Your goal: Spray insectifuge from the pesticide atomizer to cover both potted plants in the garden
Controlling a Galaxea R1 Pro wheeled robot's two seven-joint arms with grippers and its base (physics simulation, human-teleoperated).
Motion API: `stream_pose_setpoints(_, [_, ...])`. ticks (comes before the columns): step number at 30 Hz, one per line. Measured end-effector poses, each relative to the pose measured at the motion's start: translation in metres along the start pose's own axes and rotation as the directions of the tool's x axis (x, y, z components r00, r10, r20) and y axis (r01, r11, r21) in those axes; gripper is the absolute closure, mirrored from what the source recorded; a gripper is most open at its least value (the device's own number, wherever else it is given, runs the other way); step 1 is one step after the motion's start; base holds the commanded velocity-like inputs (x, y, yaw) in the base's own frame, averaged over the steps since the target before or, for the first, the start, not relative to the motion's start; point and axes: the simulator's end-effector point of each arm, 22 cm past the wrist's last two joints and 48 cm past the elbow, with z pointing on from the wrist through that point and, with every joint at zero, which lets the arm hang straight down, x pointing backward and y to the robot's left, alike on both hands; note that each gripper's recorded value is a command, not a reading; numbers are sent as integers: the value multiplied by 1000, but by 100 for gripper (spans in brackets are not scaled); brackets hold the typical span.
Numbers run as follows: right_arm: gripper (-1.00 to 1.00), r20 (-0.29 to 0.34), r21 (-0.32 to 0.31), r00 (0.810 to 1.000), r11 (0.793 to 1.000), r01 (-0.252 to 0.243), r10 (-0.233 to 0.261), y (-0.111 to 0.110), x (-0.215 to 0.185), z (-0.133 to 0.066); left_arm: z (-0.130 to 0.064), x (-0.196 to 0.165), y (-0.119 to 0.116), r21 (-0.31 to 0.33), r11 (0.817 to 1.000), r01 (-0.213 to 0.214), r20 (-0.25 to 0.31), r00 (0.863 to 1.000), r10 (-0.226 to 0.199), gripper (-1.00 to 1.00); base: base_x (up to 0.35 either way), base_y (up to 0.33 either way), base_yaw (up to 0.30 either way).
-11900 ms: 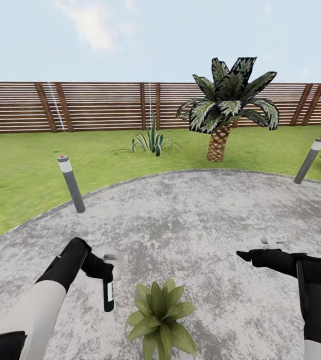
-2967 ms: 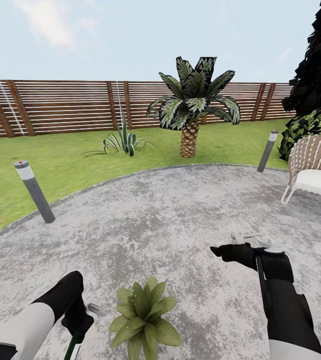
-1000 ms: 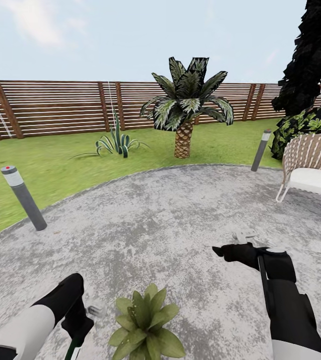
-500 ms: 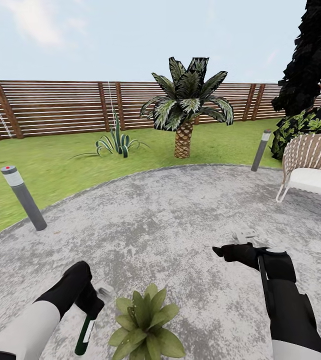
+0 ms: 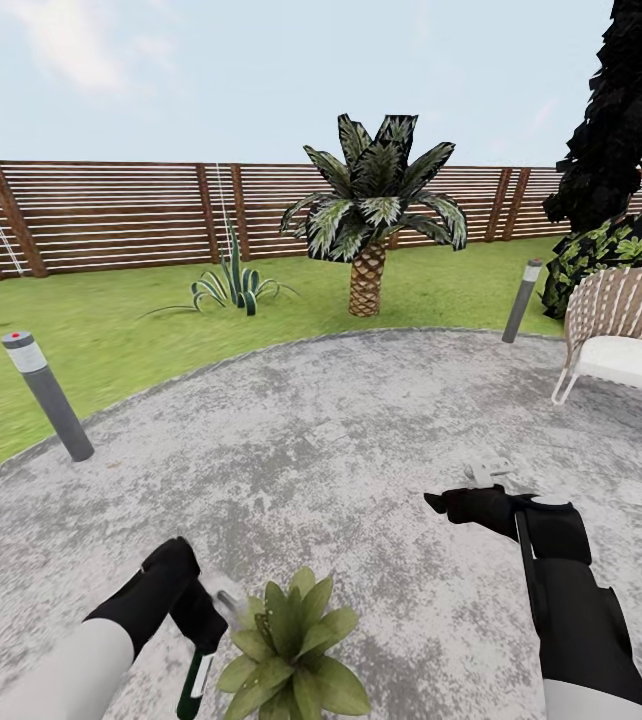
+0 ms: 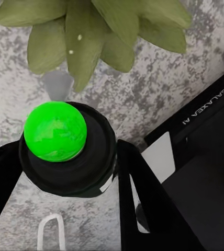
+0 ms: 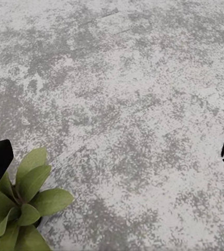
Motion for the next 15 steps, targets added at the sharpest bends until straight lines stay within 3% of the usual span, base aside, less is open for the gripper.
stream_pose_setpoints(9, [-100,0,0,1000,1000,0,0,0,0,0,12,11,-15,47,999,2,-28,1000,-1,100,0,0,0])
stream_pose_setpoints(15, [-100,0,0,1000,1000,0,0,0,0,0,13,18,-11,44,999,18,-42,999,-16,100,0,0,0])
